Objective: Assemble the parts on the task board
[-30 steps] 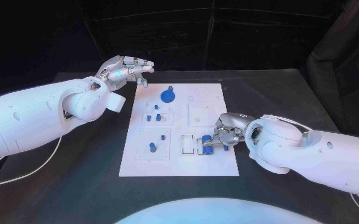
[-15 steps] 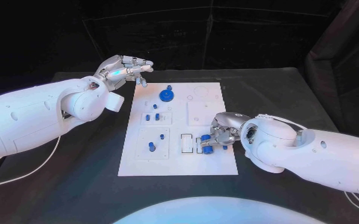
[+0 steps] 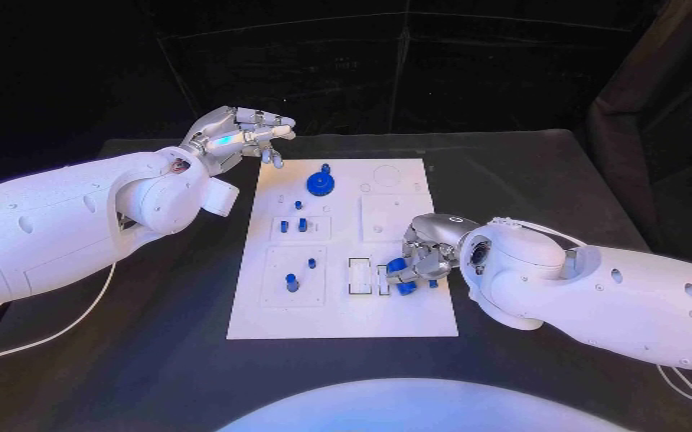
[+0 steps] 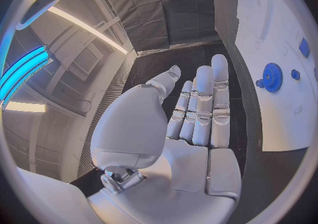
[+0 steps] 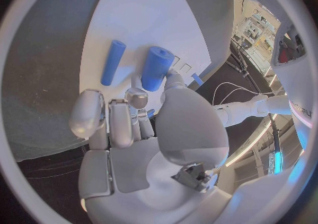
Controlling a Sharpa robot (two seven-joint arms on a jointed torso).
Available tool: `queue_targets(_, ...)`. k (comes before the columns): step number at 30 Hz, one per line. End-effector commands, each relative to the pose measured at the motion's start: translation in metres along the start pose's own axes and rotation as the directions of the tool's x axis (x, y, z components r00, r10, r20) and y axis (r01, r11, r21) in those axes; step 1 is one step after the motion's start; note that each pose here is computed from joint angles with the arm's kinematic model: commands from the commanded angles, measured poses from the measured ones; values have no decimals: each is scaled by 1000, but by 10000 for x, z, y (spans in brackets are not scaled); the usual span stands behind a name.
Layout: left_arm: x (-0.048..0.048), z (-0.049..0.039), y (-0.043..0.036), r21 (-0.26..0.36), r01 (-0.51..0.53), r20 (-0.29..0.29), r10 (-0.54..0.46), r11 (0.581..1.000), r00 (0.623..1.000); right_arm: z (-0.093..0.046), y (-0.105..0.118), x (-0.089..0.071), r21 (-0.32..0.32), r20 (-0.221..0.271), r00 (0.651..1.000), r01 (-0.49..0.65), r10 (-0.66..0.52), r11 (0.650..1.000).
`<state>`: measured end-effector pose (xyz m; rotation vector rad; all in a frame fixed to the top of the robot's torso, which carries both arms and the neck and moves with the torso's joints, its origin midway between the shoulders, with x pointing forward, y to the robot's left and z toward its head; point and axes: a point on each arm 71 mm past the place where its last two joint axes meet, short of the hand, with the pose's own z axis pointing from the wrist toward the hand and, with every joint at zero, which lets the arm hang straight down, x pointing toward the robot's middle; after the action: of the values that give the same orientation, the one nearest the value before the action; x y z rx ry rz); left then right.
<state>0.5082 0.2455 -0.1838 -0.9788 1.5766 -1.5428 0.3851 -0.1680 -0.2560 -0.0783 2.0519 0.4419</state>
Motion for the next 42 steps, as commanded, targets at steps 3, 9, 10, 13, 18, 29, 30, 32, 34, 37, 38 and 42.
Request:
queue_targets(3,20,5,-10,3,10,-19,-10,1000,1000,-21,-44,59,30,-8,1000,11,-11,999)
queue_targets(9,14,7,-7,2,10,-18,-10,1000,1000,-81,-61,44,35,5,996,-89,89,995)
queue_targets(10,14,8,-7,1,10,-18,-10,1000,1000,-94,-64,44,34,4,992,-129,129,991)
queue_targets(13,14,10,-5,0,9,-18,-9,1000,1000,-116,-59,43,32,4,980,-198,198,980)
queue_targets(18,13,14,-3,-1,9,-18,-9,1000,1000,-149,-46,27,28,23,961,-277,276,960)
queue_targets(29,21,19,1,-6,10,-22,-10,1000,1000,-225,20,-29,-8,86,932,-353,352,936)
queue_targets(30,22,20,1,-7,10,-22,-10,1000,1000,-226,31,-32,-12,90,930,-356,356,934)
queue_targets(32,24,20,2,-8,11,-23,-11,1000,1000,-221,52,-31,-15,91,929,-360,360,933)
queue_targets(34,27,20,2,-9,11,-25,-11,1000,1000,-202,76,-24,-15,85,929,-361,361,932)
queue_targets(37,33,21,3,-10,12,-27,-12,1000,1000,-161,122,-6,-11,72,929,-364,364,931)
queue_targets(38,36,21,3,-10,12,-29,-13,1000,1000,-146,143,1,-10,68,929,-365,365,931)
queue_targets(42,41,22,3,-11,13,-31,-13,1000,999,-91,225,21,-11,56,928,-368,368,930)
